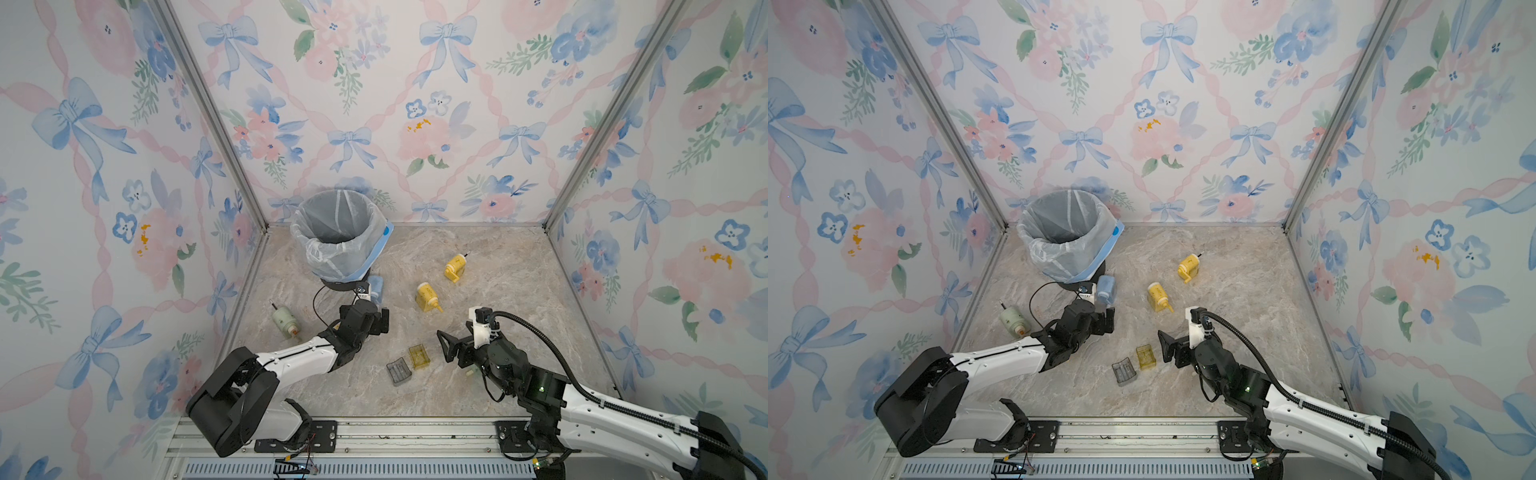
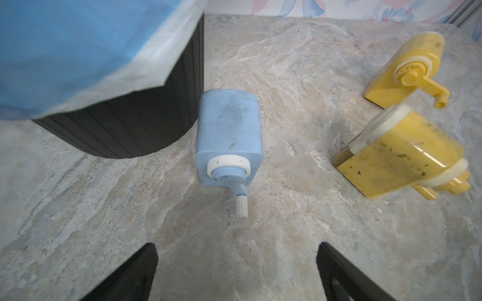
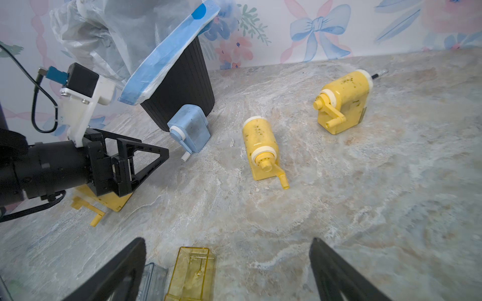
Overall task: Take out the pencil sharpener tray and clean the shavings
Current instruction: Place the container at the center of the board, then pick up the pencil sharpener from the center of the board.
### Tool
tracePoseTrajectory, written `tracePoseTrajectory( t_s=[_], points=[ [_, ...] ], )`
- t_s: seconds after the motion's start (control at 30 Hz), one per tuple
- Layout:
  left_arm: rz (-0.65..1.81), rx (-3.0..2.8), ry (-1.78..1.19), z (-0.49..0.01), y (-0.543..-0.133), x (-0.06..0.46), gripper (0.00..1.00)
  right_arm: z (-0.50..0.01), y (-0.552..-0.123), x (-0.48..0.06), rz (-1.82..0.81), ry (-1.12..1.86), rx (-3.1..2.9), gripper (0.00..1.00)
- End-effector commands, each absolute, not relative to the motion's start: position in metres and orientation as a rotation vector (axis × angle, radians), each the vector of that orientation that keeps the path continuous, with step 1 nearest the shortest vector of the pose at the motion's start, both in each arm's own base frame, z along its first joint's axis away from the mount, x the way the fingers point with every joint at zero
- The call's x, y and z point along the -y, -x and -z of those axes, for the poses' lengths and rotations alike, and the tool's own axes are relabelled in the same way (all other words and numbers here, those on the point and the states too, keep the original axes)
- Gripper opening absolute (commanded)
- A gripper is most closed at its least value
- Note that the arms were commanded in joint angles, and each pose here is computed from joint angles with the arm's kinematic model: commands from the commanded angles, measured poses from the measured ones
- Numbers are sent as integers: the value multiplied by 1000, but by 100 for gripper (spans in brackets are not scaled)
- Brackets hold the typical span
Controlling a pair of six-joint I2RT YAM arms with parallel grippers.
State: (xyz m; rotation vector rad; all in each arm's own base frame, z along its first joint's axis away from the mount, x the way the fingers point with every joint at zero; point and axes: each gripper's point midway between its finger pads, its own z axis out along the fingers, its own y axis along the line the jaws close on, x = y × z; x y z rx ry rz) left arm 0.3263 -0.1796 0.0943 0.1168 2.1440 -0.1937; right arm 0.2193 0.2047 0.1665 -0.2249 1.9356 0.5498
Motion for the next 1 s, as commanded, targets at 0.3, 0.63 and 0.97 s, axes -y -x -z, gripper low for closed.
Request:
tracePoseTrajectory(
  t_s=[0.3, 0.63, 0.97],
  points=[
    [105, -2104, -152, -93, -358, 189, 98, -164, -221, -190, -538, 186, -1972, 97],
    [80, -2115, -155, -82, -375, 185, 98, -164, -226, -185, -541, 161, -1987, 97],
    [125, -2095, -189, -77, -386, 188, 98, -162, -236, -182, -544, 129, -2009, 97]
  ],
)
